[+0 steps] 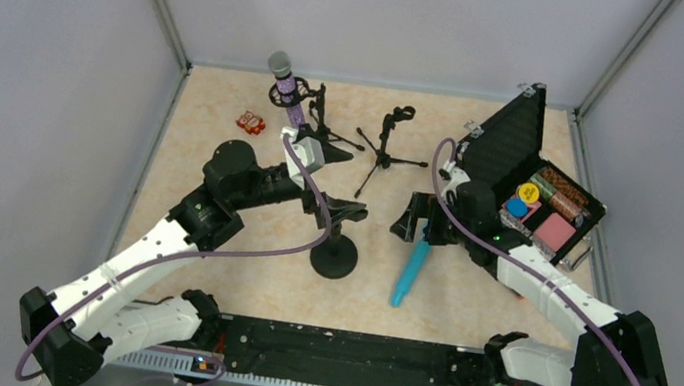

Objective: Attach the microphones to the stand

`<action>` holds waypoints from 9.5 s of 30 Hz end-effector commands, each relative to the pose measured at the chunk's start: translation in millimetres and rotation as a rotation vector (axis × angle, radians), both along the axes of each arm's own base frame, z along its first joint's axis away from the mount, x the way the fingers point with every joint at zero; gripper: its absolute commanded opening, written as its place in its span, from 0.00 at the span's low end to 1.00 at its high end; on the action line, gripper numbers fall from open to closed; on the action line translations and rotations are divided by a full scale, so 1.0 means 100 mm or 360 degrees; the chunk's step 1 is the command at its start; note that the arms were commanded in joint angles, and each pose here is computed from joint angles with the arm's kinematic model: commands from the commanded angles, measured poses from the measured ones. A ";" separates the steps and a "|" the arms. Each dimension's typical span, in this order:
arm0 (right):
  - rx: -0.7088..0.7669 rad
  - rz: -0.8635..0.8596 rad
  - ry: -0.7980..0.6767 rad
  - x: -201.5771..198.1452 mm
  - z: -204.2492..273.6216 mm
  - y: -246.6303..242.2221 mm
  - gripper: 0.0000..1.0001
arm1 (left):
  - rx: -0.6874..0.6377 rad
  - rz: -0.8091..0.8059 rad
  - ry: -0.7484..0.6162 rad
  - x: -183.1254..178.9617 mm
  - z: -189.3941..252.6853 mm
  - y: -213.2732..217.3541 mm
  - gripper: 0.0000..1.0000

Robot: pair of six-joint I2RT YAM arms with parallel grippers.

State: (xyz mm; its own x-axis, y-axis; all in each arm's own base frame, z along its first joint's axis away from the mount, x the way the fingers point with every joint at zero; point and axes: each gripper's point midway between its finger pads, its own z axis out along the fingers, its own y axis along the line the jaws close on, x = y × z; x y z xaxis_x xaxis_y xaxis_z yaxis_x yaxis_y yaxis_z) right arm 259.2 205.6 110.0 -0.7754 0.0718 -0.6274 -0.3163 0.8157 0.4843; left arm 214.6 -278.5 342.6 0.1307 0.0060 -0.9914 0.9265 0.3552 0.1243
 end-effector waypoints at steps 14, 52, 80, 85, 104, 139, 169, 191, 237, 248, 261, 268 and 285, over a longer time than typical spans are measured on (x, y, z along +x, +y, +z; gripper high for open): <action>0.0229 -0.0176 -0.0301 0.44 1.38 -0.19 0.99 | 0.0234 0.0138 -0.0175 -0.03 -0.28 0.29 0.99; -0.0533 -0.0828 0.0288 0.14 -0.38 -1.69 0.99 | 0.0464 0.1153 -0.0232 0.48 -0.77 1.36 0.99; -0.0313 -0.0787 0.0572 -0.08 -0.80 -1.41 0.89 | 0.0472 0.1165 -0.0227 0.50 -0.87 1.37 0.99; -0.0391 -0.0725 0.0511 -0.10 -0.80 -1.25 0.76 | 0.0461 0.1162 -0.0232 0.50 -0.86 1.37 0.99; -0.0547 -0.0598 0.0449 -0.30 -0.88 -1.06 0.17 | 0.0459 0.1131 -0.0234 0.47 -0.89 1.36 0.99; 0.0275 -0.0031 -0.0615 -0.19 1.32 -0.32 0.00 | 0.0034 0.1421 0.0588 0.25 -1.06 1.55 0.99; 0.1324 0.0475 -0.0855 -0.55 3.13 0.28 0.00 | -0.0830 0.0062 0.1085 -0.48 0.39 0.34 0.99; 0.1411 0.0436 -0.0716 -0.58 3.10 0.32 0.00 | -0.0437 -0.0358 0.1126 -0.61 0.23 -0.81 0.95; 0.1128 0.0788 -0.0743 -0.67 2.78 0.45 0.95 | -0.0407 -0.0364 0.1130 -0.79 -0.02 -0.72 0.00; 0.1457 0.0995 -0.0653 -0.90 2.92 0.47 0.91 | -0.0402 -0.0497 0.1187 -0.96 -0.10 -0.71 0.00; 0.1569 0.0935 -0.0559 -0.78 2.80 0.55 0.64 | -0.0406 -0.0525 0.1225 -0.91 -0.14 -0.81 0.00; 0.1637 0.0992 -0.0497 -0.82 2.77 0.58 0.41 | -0.0402 -0.0542 0.1238 -0.91 -0.16 -0.84 0.00; 0.1507 0.0943 -0.0475 -0.71 2.57 0.63 0.00 | -0.0451 -0.0439 0.1173 -0.87 -0.21 -0.72 0.26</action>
